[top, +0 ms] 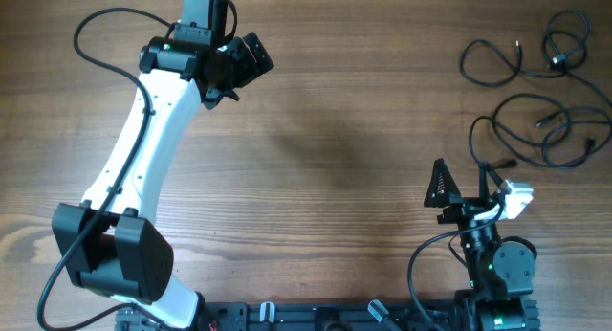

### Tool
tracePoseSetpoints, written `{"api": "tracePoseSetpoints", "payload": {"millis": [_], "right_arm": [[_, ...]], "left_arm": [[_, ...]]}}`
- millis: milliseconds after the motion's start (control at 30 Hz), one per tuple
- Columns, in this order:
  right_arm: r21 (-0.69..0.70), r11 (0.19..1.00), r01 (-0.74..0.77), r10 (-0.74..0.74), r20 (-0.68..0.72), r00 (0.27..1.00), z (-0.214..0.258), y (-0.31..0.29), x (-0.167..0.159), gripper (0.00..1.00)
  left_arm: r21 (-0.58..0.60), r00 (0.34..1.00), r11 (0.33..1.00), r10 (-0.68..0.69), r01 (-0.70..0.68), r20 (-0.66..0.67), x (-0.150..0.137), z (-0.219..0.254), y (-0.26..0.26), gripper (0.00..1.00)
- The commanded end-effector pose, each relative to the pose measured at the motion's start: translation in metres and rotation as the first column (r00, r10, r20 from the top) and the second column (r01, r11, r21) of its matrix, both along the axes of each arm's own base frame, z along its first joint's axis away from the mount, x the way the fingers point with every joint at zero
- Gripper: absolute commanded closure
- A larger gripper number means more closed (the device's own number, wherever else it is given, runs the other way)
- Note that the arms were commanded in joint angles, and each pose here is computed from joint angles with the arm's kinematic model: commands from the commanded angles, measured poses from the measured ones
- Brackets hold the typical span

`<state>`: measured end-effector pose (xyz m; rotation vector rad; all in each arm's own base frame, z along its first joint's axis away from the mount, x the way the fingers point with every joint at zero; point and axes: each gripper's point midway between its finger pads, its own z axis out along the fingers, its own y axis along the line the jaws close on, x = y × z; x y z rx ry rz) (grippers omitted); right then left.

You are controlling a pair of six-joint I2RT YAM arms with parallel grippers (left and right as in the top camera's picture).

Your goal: Untangle cables

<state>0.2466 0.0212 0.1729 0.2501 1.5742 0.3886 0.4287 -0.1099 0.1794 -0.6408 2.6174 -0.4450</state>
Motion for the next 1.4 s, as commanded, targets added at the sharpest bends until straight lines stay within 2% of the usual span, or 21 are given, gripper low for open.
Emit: {"api": "tracePoseSetpoints", "payload": {"millis": [0,500,567,633,733,800,933,1000,1233,1367], "right_arm": [[-0.006,1.0,-0.006,0.006,0.002,1.0,0.0,0.001,0.0,0.0],[-0.006,1.0,-0.006,0.006,0.002,1.0,0.0,0.001,0.0,0.0],[-0.006,1.0,-0.006,0.006,0.002,1.0,0.0,0.001,0.0,0.0],[-0.006,1.0,-0.006,0.006,0.002,1.0,0.0,0.001,0.0,0.0],[-0.006,1.0,-0.006,0.006,0.002,1.0,0.0,0.001,0.0,0.0],[-0.006,1.0,-0.006,0.006,0.002,1.0,0.0,0.001,0.0,0.0],[-0.006,1.0,-0.006,0.006,0.002,1.0,0.0,0.001,0.0,0.0],[-0.006,1.0,-0.006,0.006,0.002,1.0,0.0,0.001,0.0,0.0],[-0.006,1.0,-0.006,0.006,0.002,1.0,0.0,0.001,0.0,0.0],[-0.007,1.0,-0.006,0.006,0.002,1.0,0.0,0.001,0.0,0.0]], "left_arm": [[-0.01,1.0,1.0,0.002,-0.002,-0.011,-0.001,-0.003,-0.002,0.0],[0.0,1.0,1.0,0.006,-0.006,-0.024,-0.004,-0.005,0.0,0.0],[0.052,0.998,0.998,0.029,-0.027,-0.049,-0.009,-0.009,0.01,0.0],[0.084,0.999,0.996,-0.031,0.033,-0.022,-0.01,-0.003,0.01,0.0],[0.163,0.974,0.967,-0.212,0.196,0.085,-0.016,0.028,0.003,0.0],[0.195,0.949,0.953,-0.265,0.232,0.17,-0.025,0.05,0.003,0.0],[0.209,0.917,0.962,-0.235,0.174,0.322,-0.045,0.074,0.017,0.0],[0.201,0.879,0.972,-0.199,0.121,0.434,-0.063,0.082,0.032,0.0],[0.183,0.787,0.983,-0.101,-0.015,0.609,-0.122,0.069,0.075,0.0],[0.246,0.702,0.969,-0.158,-0.025,0.694,-0.152,0.061,0.083,0.0]]}}
